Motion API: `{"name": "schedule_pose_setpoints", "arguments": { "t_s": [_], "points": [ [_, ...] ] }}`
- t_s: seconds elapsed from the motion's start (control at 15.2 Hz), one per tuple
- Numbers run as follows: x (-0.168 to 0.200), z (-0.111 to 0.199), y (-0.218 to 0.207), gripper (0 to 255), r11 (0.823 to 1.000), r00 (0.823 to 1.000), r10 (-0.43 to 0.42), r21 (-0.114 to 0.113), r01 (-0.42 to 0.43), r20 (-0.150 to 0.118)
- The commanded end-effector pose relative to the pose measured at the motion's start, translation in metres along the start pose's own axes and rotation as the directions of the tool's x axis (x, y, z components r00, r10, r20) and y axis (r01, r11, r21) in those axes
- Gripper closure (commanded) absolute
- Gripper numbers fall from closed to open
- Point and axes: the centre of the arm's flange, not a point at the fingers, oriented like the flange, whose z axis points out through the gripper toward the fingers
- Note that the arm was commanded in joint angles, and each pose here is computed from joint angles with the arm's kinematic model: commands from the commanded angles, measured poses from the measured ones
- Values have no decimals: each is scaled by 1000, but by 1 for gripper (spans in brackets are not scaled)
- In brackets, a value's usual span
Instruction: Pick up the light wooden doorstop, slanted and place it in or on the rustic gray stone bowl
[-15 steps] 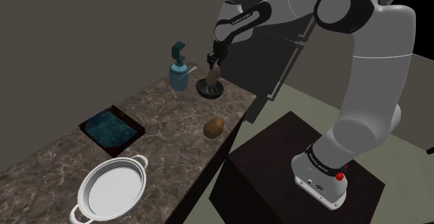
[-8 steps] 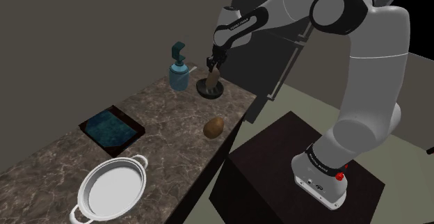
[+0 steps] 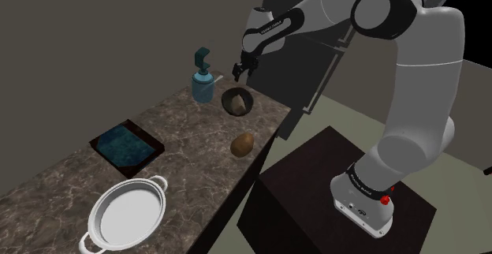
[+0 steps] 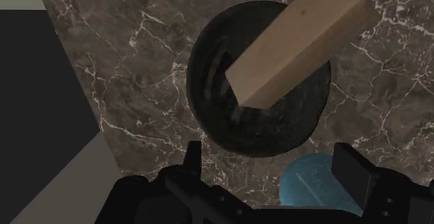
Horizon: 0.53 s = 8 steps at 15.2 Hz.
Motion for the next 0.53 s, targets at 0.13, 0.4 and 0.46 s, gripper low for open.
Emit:
{"name": "schedule_pose_setpoints", "arguments": {
  "t_s": [0.13, 0.4, 0.46],
  "points": [
    [0, -13, 0, 0, 1000, 1000, 0, 0, 0, 0],
    [0, -50, 0, 0, 1000, 1000, 0, 0, 0, 0],
    [0, -50, 0, 0, 1000, 1000, 0, 0, 0, 0]
  ]
}}
